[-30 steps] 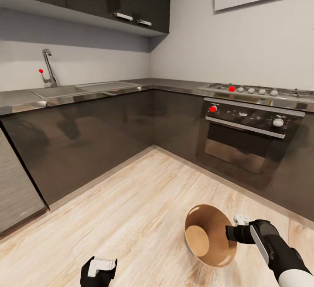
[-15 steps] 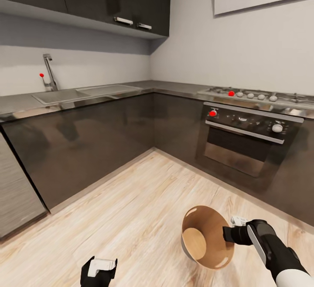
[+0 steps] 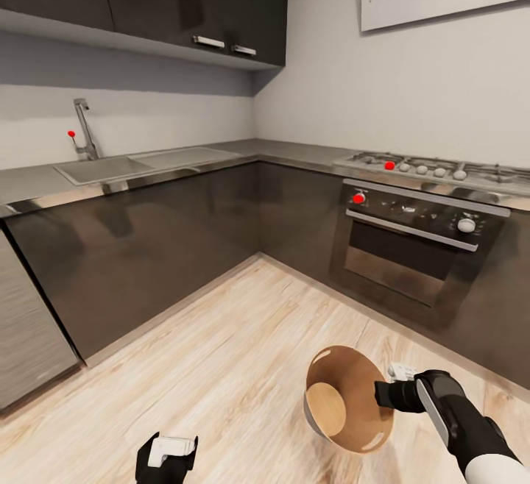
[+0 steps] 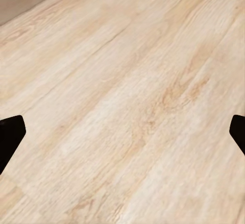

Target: Put the three can of soda from the living room inside the tash can in the kitchen.

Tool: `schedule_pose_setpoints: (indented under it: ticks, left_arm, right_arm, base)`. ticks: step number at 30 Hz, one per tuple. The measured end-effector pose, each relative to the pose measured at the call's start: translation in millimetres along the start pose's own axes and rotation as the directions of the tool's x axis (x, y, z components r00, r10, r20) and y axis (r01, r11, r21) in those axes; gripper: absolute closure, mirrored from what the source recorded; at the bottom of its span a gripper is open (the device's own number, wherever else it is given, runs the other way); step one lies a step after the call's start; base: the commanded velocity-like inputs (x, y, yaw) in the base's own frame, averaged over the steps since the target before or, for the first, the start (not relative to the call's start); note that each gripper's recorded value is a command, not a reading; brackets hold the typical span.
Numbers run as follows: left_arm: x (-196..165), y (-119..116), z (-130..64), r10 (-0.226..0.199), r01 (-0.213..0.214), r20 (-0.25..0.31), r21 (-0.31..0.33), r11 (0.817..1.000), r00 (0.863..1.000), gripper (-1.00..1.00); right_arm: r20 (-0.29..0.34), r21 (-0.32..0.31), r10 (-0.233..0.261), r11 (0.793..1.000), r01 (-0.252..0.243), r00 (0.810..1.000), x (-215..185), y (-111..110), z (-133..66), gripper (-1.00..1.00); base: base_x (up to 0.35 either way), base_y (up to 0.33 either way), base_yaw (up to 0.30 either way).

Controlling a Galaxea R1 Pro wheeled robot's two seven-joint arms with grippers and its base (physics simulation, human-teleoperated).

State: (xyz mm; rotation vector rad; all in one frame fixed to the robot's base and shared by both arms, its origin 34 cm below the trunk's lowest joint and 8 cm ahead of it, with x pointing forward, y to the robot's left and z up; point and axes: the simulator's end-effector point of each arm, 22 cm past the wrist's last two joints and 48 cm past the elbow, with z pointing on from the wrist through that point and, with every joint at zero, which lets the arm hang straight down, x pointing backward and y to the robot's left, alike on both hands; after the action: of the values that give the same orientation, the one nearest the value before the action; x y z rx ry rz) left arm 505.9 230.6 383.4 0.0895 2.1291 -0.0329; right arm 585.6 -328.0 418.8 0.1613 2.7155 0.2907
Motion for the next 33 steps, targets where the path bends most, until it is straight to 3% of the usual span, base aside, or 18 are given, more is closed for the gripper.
schedule_pose_setpoints:
  ticks: [5, 8, 13, 16, 18, 23, 28, 31, 33]
  left_arm:
    - [-4, 4, -3.5, -0.004, 0.003, -0.015, -0.005, 1.000, 1.000, -1.00]
    - [-26, 9, 3.6, -0.005, 0.005, 0.000, -0.011, 1.000, 1.000, -1.00]
    - [-107, 18, 47.9, 0.002, -0.002, -0.023, -0.006, 1.000, 1.000, -1.00]
    - [-152, 6, 61.0, -0.016, 0.017, -0.009, 0.091, 0.996, 1.000, -1.00]
    - [-169, 11, 61.7, -0.052, 0.052, 0.003, 0.126, 0.991, 0.999, -1.00]
    - [-194, 27, 57.9, -0.111, 0.105, 0.032, 0.136, 0.985, 0.993, -1.00]
    - [-204, 35, 53.1, -0.109, 0.100, 0.060, 0.128, 0.987, 0.992, -1.00]
    - [-212, 38, 50.8, -0.096, 0.080, 0.132, 0.123, 0.989, 0.987, -1.00]
    - [-201, 38, 51.1, -0.095, 0.078, 0.140, 0.121, 0.990, 0.986, -1.00]
  right_arm:
    - [-0.001, -0.003, -0.002, 1.000, 0.002, 1.000, -6, 4, -8.5, 1.00]
    - [-0.002, -0.003, -0.004, 1.000, 0.004, 1.000, -10, 5, -13.5, 1.00]
    - [-0.004, -0.016, -0.003, 1.000, 0.003, 1.000, -15, 11, -22.0, 1.00]
    - [-0.007, -0.027, -0.003, 1.000, 0.003, 1.000, -17, 15, -26.9, 1.00]
    - [-0.008, -0.028, -0.004, 1.000, 0.004, 1.000, -18, 16, -30.2, 1.00]
    - [-0.010, -0.031, -0.003, 1.000, 0.003, 1.000, -24, 19, -38.6, 1.00]
    - [-0.012, -0.029, -0.004, 1.000, 0.004, 1.000, -28, 20, -45.4, 1.00]
    - [-0.011, -0.028, -0.005, 1.000, 0.005, 1.000, -28, 20, -45.2, 1.00]
    - [-0.010, -0.028, -0.005, 1.000, 0.005, 1.000, -28, 20, -45.1, 1.00]
  base:
    - [0.000, 0.000, 0.000]
    - [0.000, 0.000, 0.000]
    - [0.000, 0.000, 0.000]
    - [0.000, 0.000, 0.000]
    - [0.000, 0.000, 0.000]
    - [0.000, 0.000, 0.000]
    - [0.000, 0.000, 0.000]
    - [0.000, 0.000, 0.000]
    - [0.000, 0.000, 0.000]
